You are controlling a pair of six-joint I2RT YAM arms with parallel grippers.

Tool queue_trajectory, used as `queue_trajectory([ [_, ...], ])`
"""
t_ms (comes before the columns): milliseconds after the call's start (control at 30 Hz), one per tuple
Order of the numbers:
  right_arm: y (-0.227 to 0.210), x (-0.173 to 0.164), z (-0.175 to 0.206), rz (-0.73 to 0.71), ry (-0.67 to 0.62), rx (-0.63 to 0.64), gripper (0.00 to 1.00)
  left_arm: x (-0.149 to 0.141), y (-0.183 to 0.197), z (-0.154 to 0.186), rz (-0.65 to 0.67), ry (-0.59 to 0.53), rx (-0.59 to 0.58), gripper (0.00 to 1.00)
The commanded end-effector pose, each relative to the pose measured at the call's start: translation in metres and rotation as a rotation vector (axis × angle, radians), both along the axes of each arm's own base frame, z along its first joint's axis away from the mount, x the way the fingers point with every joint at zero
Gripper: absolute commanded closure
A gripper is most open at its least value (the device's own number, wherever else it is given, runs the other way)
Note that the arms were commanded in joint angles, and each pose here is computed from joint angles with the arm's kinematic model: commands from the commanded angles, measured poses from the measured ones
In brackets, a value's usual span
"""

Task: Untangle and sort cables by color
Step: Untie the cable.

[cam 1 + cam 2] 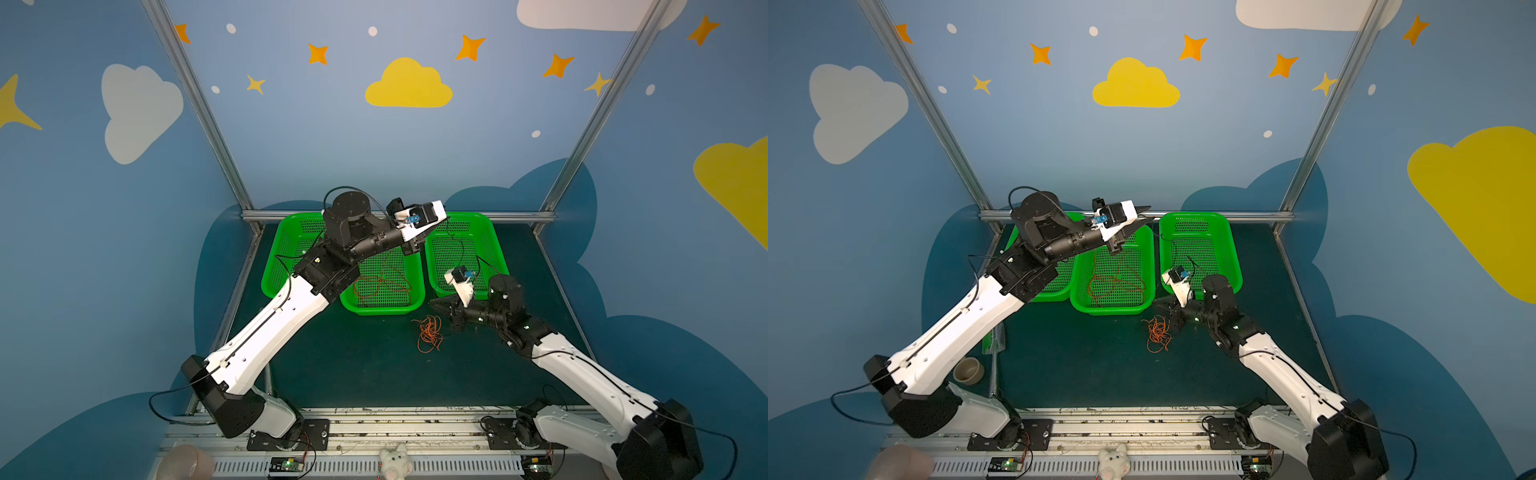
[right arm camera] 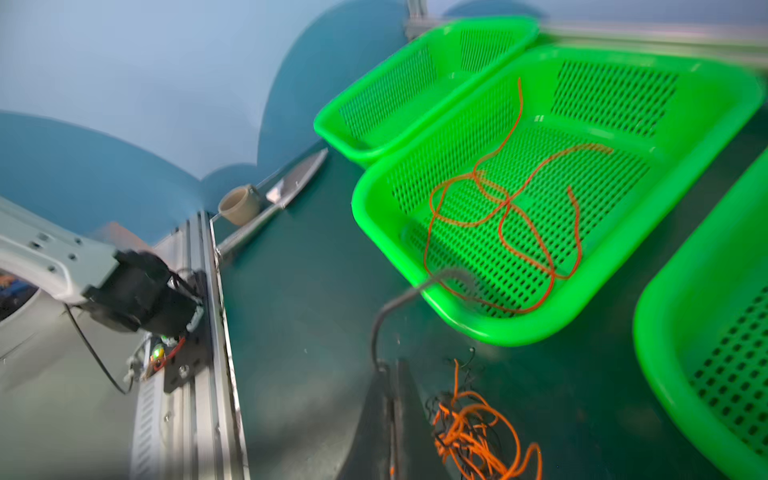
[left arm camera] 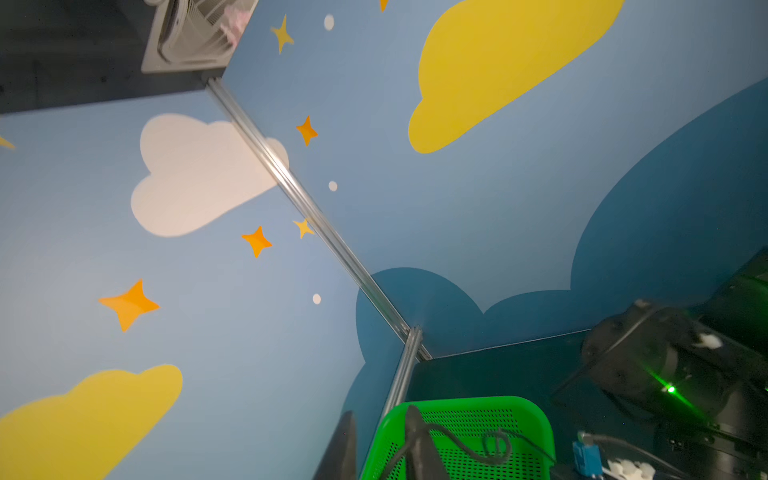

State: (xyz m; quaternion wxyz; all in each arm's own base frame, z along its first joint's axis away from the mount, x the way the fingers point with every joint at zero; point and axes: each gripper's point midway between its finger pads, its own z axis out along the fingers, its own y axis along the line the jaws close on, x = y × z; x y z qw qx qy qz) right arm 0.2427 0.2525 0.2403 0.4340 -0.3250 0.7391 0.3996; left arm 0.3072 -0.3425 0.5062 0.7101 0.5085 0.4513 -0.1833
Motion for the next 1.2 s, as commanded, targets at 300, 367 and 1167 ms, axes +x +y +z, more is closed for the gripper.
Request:
queue_trajectory([
  [300,-0.023,-0.004,0.053,-0.093,0.084,0.161,1.00,0.039,0.039,-0.080,0.203,0.262,-0.051,0.07],
  [367,-0.027,-0.003,0.056,-0.102,0.098,0.179,1.00,0.039,0.051,-0.093,0.239,0.299,-0.054,0.01],
  [1167,-0.041,0.015,0.081,-0.169,0.134,0.244,1.00,-0.009,0.100,-0.237,0.331,0.568,0.056,0.09],
])
